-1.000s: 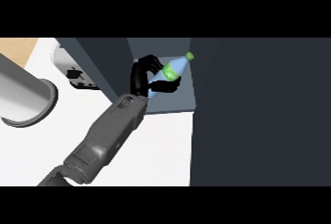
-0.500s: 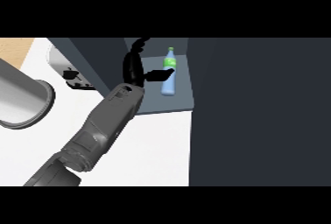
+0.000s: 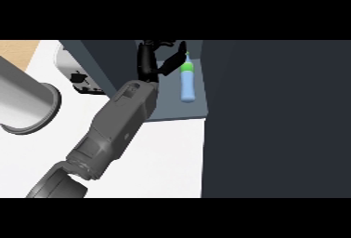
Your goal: Pick up the bottled water, place it into the cabinet and close the cabinet
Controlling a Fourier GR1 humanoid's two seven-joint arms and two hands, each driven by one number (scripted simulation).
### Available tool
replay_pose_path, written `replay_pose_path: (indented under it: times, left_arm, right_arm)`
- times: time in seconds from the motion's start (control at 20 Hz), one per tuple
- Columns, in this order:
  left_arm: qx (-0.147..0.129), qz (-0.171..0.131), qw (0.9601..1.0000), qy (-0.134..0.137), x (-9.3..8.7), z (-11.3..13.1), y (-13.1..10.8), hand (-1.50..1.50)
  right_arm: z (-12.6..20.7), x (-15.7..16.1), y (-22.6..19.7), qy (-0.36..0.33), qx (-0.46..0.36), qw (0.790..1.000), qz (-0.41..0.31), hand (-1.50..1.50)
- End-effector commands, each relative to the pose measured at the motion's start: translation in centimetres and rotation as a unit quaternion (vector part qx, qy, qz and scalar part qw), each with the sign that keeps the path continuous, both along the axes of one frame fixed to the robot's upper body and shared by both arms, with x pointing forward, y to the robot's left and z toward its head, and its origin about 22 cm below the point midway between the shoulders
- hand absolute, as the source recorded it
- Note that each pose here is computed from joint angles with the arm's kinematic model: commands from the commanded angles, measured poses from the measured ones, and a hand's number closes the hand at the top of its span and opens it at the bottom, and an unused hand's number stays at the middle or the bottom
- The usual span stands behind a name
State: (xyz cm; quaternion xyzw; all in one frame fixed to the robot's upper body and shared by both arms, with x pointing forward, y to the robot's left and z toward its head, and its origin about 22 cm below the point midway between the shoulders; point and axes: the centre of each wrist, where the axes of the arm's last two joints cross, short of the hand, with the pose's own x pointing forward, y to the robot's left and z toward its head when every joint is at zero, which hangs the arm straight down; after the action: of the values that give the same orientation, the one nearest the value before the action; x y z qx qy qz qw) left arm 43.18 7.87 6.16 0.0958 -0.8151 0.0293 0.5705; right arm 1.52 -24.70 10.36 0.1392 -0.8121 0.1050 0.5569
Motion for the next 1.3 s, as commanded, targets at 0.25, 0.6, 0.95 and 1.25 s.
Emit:
replay_pose_path:
  times: [0.25,0.6,0.95,1.25]
  left_arm:
    - [-0.071,-0.079,0.9941,-0.020,-0.9,-0.9,-0.3,1.50]
    - [-0.133,-0.184,0.9738,0.010,-3.6,-2.2,-1.5,1.50]
    - [-0.200,-0.279,0.9379,0.046,-10.7,-5.8,-3.1,-1.50]
    - [-0.214,-0.277,0.9347,0.063,-16.6,-8.2,-0.9,-1.50]
  right_arm:
    - [2.2,0.3,1.0,-0.007,0.012,1.000,0.008,-1.50]
    - [3.9,0.0,1.4,-0.016,0.004,1.000,-0.002,-1.50]
    - [3.8,0.3,1.9,-0.019,0.004,1.000,-0.014,-1.50]
    - [4.0,-0.3,1.9,-0.007,-0.007,1.000,-0.026,-1.50]
